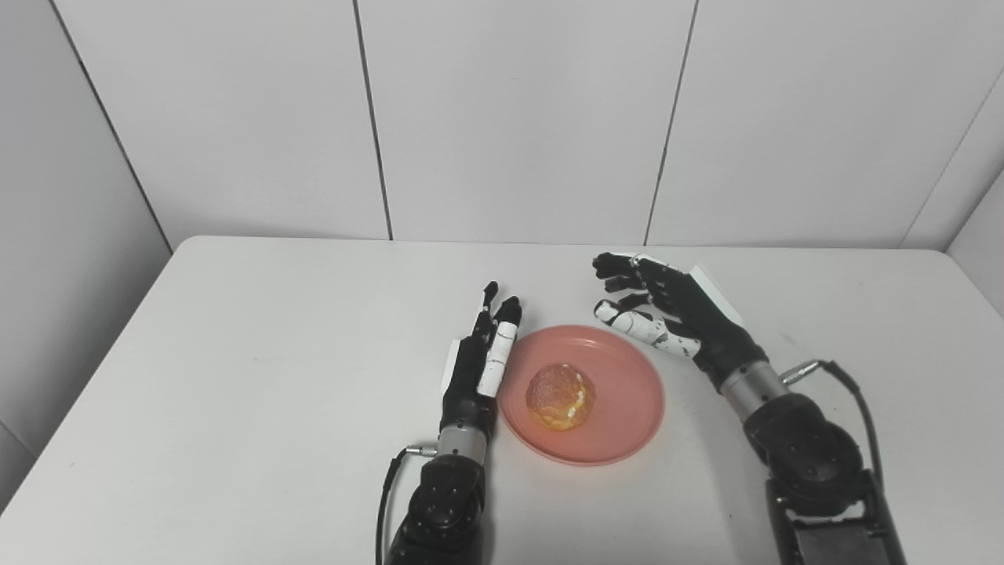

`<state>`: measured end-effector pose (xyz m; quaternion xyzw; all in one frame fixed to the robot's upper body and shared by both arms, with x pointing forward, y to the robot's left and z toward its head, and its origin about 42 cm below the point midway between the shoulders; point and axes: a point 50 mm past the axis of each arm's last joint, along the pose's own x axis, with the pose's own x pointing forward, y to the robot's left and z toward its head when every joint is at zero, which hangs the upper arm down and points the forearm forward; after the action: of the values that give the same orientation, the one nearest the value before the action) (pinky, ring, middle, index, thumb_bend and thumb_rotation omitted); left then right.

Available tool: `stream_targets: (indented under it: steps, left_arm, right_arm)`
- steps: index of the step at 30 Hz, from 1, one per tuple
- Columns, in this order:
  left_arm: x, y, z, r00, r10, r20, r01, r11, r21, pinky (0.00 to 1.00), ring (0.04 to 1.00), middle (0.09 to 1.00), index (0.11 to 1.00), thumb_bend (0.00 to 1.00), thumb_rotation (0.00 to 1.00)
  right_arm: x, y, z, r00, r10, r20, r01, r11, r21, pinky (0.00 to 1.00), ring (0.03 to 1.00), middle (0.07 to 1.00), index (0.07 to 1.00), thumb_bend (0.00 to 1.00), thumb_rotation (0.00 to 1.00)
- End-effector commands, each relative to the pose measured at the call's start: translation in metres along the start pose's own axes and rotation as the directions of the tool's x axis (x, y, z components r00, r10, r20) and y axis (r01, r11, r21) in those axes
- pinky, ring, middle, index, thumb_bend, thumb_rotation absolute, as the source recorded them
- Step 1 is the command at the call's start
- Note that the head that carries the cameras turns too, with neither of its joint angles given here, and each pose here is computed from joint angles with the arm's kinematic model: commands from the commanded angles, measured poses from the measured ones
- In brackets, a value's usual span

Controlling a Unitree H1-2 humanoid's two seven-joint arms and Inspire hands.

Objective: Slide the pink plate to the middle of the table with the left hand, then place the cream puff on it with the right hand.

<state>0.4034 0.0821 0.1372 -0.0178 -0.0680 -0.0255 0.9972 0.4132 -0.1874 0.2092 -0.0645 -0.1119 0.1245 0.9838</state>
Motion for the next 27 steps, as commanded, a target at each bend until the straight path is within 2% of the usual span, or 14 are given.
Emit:
stream_targets:
  steps: [1, 3, 5, 7, 12, 16, 21, 27]
  left_arm:
    - [-0.003, 0.01, -0.007, 0.997, 0.068, 0.03, -0.07, 0.996, 0.048, 0.97, 0.922, 0.913, 0.977, 0.87, 0.94]
    - [-0.003, 0.01, -0.007, 0.995, 0.076, 0.067, -0.081, 0.994, 0.069, 0.99, 0.953, 0.934, 0.972, 0.83, 0.94]
    - [-0.003, 0.01, -0.008, 0.993, 0.078, 0.087, -0.086, 0.993, 0.086, 1.0, 0.973, 0.953, 0.969, 0.81, 0.94]
    - [-0.004, 0.009, -0.009, 0.992, 0.079, 0.098, -0.089, 0.991, 0.103, 1.0, 0.985, 0.978, 0.963, 0.78, 0.94]
    - [-0.006, 0.009, -0.01, 0.992, 0.084, 0.094, -0.096, 0.987, 0.127, 1.0, 1.0, 0.999, 0.965, 0.76, 0.96]
    - [-0.007, 0.011, -0.01, 0.991, 0.096, 0.088, -0.108, 0.983, 0.146, 0.99, 1.0, 1.0, 0.964, 0.77, 0.97]
    - [-0.005, 0.014, -0.01, 0.992, 0.102, 0.075, -0.112, 0.984, 0.137, 0.99, 1.0, 1.0, 0.967, 0.78, 0.97]
    - [-0.004, 0.013, -0.011, 0.995, 0.093, 0.044, -0.097, 0.99, 0.103, 1.0, 1.0, 1.0, 0.975, 0.77, 0.98]
  right_arm:
    - [0.007, 0.002, 0.014, 0.983, -0.115, 0.144, 0.094, 0.985, 0.144, 0.8, 0.809, 0.83, 0.83, 0.92, 0.89]
    - [0.006, 0.005, 0.004, 0.974, -0.183, 0.135, 0.147, 0.959, 0.244, 0.84, 0.843, 0.861, 0.853, 0.92, 0.89]
    - [0.003, 0.008, -0.004, 0.965, -0.232, 0.119, 0.189, 0.938, 0.291, 0.87, 0.873, 0.881, 0.867, 0.92, 0.9]
    - [0.0, 0.011, -0.014, 0.959, -0.265, 0.1, 0.222, 0.924, 0.312, 0.94, 0.919, 0.906, 0.883, 0.92, 0.96]
    - [-0.01, 0.02, -0.03, 0.944, -0.319, 0.085, 0.28, 0.91, 0.306, 0.99, 0.944, 0.924, 0.886, 0.91, 0.99]
    - [-0.017, 0.022, -0.036, 0.935, -0.347, 0.076, 0.314, 0.908, 0.277, 1.0, 0.972, 0.945, 0.911, 0.86, 1.0]
    - [-0.022, 0.021, -0.042, 0.933, -0.356, 0.059, 0.329, 0.906, 0.266, 1.0, 0.993, 0.953, 0.928, 0.87, 1.0]
    - [-0.027, 0.021, -0.042, 0.931, -0.354, 0.084, 0.335, 0.925, 0.18, 1.0, 1.0, 0.971, 0.927, 0.87, 1.0]
